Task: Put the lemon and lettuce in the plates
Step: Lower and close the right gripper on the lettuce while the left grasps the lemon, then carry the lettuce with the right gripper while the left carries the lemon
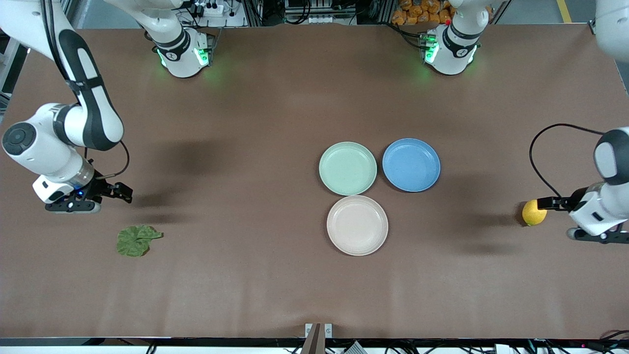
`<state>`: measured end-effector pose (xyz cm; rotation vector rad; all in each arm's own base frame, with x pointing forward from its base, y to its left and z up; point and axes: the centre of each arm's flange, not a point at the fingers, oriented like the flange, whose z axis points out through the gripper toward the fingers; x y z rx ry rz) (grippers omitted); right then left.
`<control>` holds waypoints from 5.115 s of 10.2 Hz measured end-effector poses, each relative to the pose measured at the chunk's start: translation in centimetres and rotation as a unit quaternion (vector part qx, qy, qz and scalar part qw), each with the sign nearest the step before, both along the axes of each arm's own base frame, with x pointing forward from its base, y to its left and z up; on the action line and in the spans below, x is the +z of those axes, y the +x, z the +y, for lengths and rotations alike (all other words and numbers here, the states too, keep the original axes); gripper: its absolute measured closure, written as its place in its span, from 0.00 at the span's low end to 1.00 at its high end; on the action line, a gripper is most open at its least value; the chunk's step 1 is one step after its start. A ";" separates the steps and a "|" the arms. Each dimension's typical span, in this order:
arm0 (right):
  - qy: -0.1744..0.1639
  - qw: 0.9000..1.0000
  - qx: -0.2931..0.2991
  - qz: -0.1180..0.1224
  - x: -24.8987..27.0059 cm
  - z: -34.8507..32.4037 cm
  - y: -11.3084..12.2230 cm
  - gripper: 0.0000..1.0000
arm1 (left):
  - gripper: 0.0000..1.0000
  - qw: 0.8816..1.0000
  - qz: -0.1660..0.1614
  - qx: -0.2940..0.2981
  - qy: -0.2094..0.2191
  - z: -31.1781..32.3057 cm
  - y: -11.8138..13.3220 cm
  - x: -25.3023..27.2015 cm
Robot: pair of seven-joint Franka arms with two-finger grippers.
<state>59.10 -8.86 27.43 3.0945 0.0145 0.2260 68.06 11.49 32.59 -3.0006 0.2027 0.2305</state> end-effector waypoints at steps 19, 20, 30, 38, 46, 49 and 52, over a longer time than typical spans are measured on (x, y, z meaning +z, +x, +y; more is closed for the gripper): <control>0.002 0.999 -0.039 -0.023 -9.0 2.5 6.9 0.14 | 0.33 0.991 0.067 -0.099 0.056 1.0 0.0 -13.6; 0.002 0.999 -0.038 -0.020 -9.4 2.6 6.8 0.15 | 0.33 0.992 0.061 -0.094 0.058 0.1 0.2 -13.4; 0.005 0.999 -0.036 -0.026 -5.6 3.2 8.7 0.96 | 0.33 0.999 -0.019 0.021 0.020 -14.8 3.8 -7.6; 0.075 0.982 -0.164 -0.057 12.2 17.8 13.7 0.96 | 0.33 0.967 -0.084 0.235 -0.055 -27.7 2.7 1.8; 0.148 0.975 -0.166 0.012 14.8 39.6 7.8 0.96 | 0.33 0.935 -0.136 0.298 -0.133 -42.3 -0.1 0.1; 0.185 0.970 -0.154 0.031 16.7 47.2 4.2 0.96 | 0.33 0.937 -0.125 0.286 -0.158 -45.6 -1.1 -6.6; 0.181 0.973 -0.136 0.050 15.5 55.7 -1.6 0.96 | 0.22 0.945 -0.105 0.267 -0.155 -49.6 -3.7 -10.3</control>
